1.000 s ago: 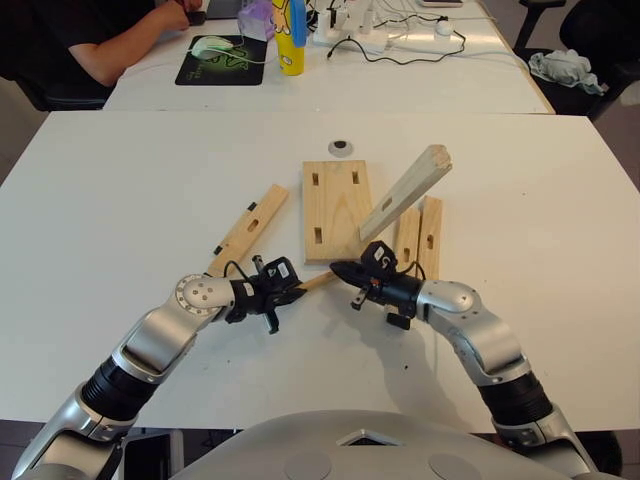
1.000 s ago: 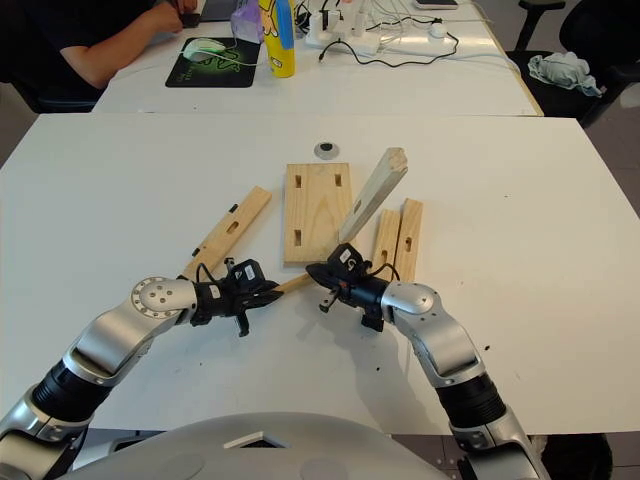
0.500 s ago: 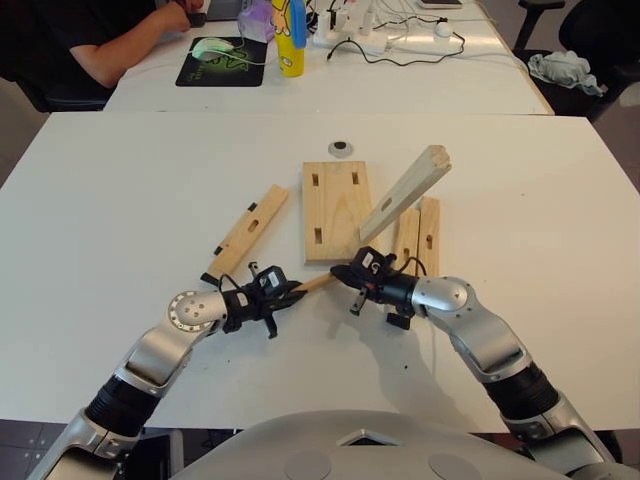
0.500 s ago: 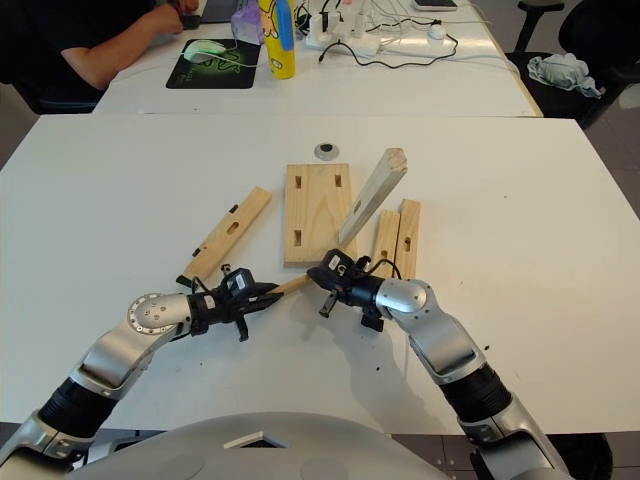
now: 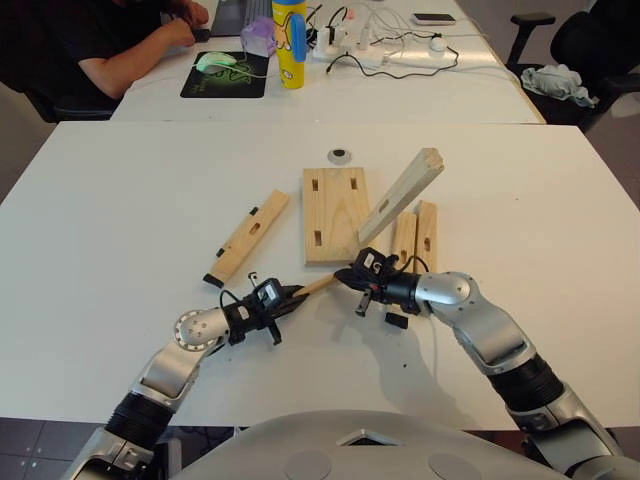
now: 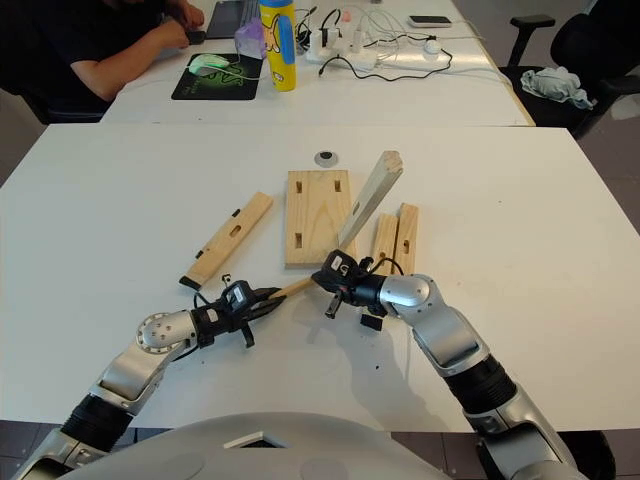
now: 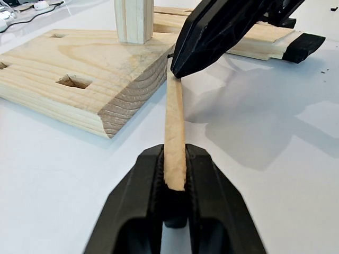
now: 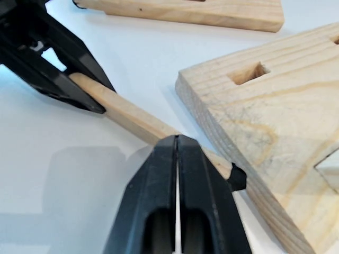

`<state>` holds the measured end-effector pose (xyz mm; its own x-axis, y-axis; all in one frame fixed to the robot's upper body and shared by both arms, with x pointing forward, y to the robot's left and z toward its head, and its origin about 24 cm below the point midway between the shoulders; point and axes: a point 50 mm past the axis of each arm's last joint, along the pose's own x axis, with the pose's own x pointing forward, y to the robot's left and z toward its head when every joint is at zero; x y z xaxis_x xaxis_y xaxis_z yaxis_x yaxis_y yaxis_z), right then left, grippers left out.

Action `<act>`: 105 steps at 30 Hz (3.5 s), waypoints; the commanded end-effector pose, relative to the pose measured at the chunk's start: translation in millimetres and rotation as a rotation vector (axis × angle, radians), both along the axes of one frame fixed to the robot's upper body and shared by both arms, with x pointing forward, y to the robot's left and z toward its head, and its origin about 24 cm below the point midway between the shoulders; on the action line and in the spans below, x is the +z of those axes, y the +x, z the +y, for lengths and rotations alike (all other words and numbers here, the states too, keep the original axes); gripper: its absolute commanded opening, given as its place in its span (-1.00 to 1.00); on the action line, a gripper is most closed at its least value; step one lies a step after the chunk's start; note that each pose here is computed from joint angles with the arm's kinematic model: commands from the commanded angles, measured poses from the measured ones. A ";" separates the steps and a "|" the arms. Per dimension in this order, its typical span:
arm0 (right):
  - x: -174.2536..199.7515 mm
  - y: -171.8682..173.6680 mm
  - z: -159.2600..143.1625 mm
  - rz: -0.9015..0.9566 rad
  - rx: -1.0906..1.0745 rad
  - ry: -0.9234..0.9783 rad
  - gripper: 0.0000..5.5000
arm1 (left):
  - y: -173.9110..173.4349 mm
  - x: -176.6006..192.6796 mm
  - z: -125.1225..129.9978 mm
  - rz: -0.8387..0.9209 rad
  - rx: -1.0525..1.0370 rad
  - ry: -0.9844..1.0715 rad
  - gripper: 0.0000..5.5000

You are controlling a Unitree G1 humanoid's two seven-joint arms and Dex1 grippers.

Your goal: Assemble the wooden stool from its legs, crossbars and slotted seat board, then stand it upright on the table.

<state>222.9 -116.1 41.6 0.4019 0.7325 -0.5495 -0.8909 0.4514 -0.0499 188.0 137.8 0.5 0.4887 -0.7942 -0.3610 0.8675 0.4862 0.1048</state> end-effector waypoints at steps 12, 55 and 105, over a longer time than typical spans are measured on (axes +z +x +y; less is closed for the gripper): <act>17.2 5.3 -19.3 -0.034 -0.099 0.271 -1.00 | -6.0 13.8 19.1 -0.092 -0.052 0.070 -0.85; 42.0 31.0 -46.6 -0.351 -0.551 0.359 -1.00 | 110.1 150.5 10.8 -0.151 -0.384 0.053 -0.85; 29.9 17.1 -23.7 -0.382 -0.442 0.206 -1.00 | 110.6 170.6 -39.3 -0.097 -0.517 0.045 -0.85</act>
<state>245.0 -156.5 73.2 0.8738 0.4571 -0.1659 -0.4848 0.8453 -0.2246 305.5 111.9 172.7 0.1204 -0.9043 -0.4095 0.9765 0.0335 0.2131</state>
